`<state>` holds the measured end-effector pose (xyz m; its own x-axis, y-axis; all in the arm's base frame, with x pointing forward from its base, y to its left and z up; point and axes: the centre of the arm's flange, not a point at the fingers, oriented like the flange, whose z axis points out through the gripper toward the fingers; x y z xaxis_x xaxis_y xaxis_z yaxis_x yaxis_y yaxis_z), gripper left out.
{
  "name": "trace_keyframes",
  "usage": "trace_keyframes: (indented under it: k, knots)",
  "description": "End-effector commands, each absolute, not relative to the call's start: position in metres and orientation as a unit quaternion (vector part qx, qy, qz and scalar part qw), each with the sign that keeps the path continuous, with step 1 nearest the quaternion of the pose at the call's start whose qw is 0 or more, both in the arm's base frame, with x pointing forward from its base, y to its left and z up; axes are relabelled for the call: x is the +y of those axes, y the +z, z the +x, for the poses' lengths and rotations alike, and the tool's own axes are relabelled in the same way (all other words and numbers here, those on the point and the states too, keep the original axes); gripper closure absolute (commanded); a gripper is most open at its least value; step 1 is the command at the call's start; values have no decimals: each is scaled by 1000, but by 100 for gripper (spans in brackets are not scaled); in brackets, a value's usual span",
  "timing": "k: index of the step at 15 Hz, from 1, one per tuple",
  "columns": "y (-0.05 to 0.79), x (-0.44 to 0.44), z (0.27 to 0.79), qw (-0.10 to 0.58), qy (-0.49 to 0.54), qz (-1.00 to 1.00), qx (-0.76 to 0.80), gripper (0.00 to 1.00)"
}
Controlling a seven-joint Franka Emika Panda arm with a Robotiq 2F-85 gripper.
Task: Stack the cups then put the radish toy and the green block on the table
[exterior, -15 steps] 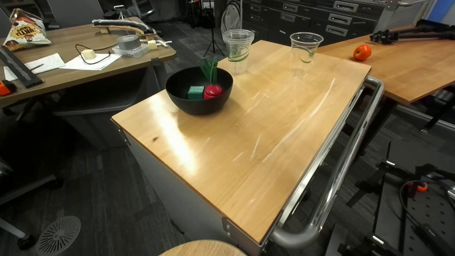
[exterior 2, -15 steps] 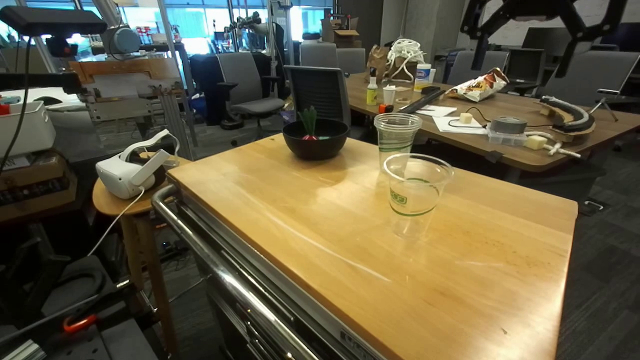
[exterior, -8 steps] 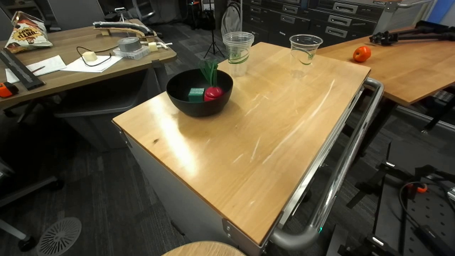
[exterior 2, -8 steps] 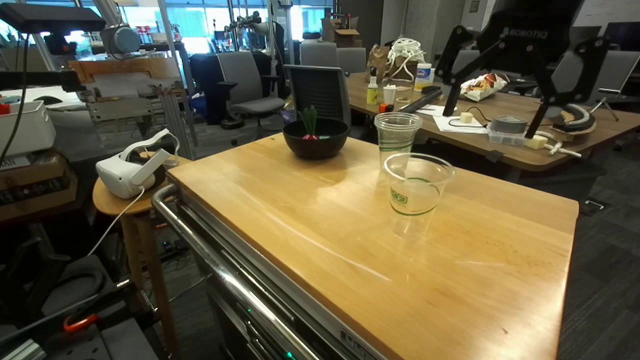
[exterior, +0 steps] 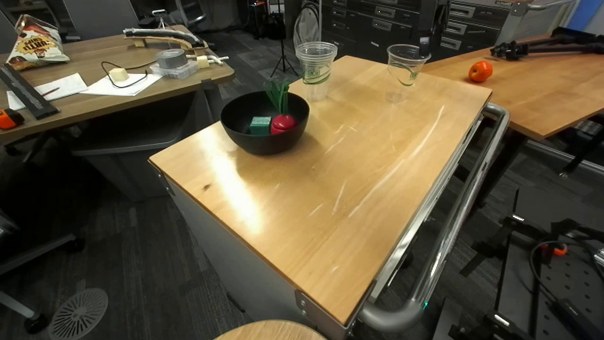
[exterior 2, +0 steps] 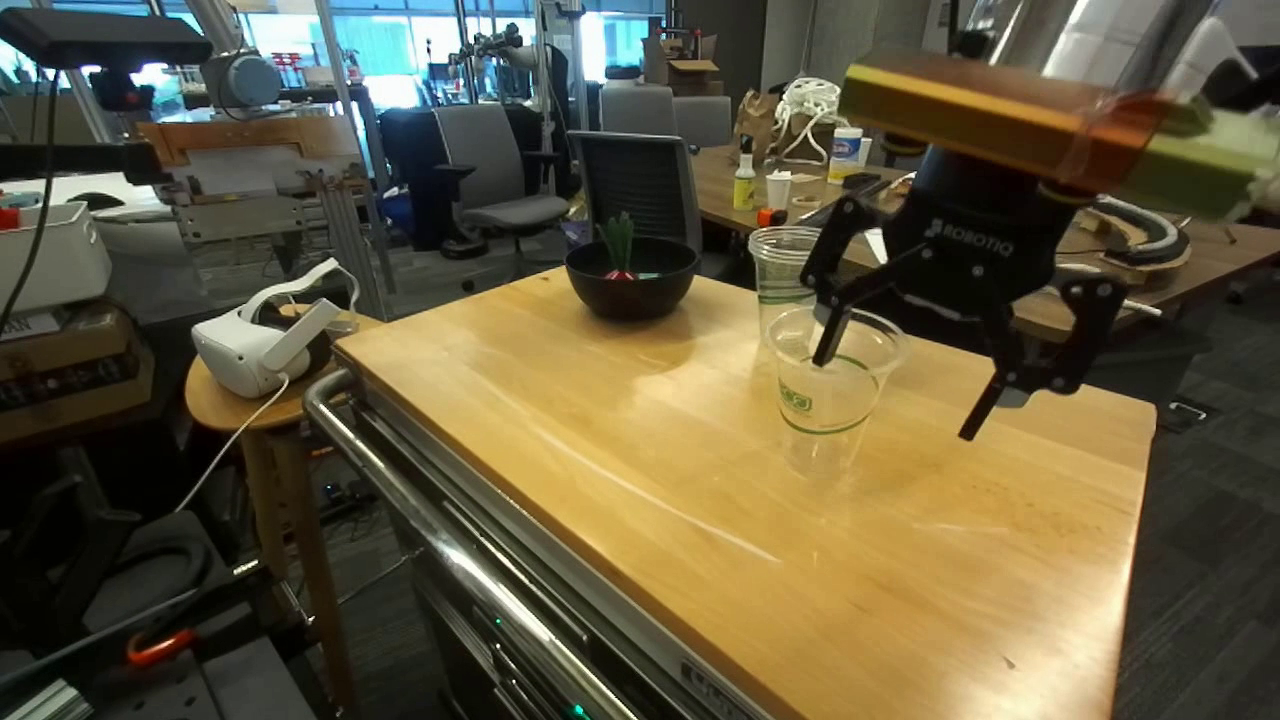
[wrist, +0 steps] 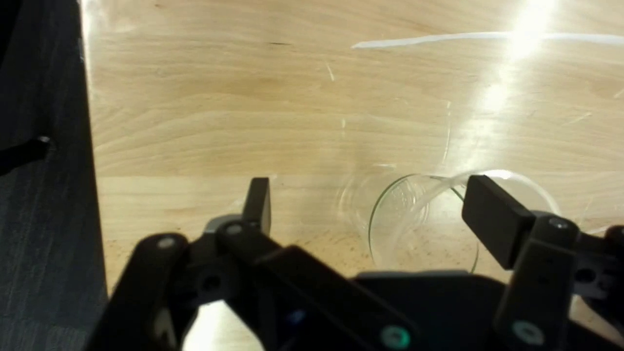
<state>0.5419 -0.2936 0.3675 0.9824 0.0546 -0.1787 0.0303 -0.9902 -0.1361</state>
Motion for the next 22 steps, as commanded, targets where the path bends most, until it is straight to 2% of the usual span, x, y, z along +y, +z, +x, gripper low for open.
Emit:
trace_keyframes:
  k: [1, 8, 10, 18, 22]
  knots:
    - [361, -276, 524, 84, 37, -996, -10, 34]
    - [371, -267, 533, 93, -9, -996, 0, 89]
    - [380, -266, 533, 100, -15, -995, 0, 100]
    - [484, -253, 533, 196, -80, -977, -37, 99]
    - [545, -233, 559, 200, -123, -971, -46, 99]
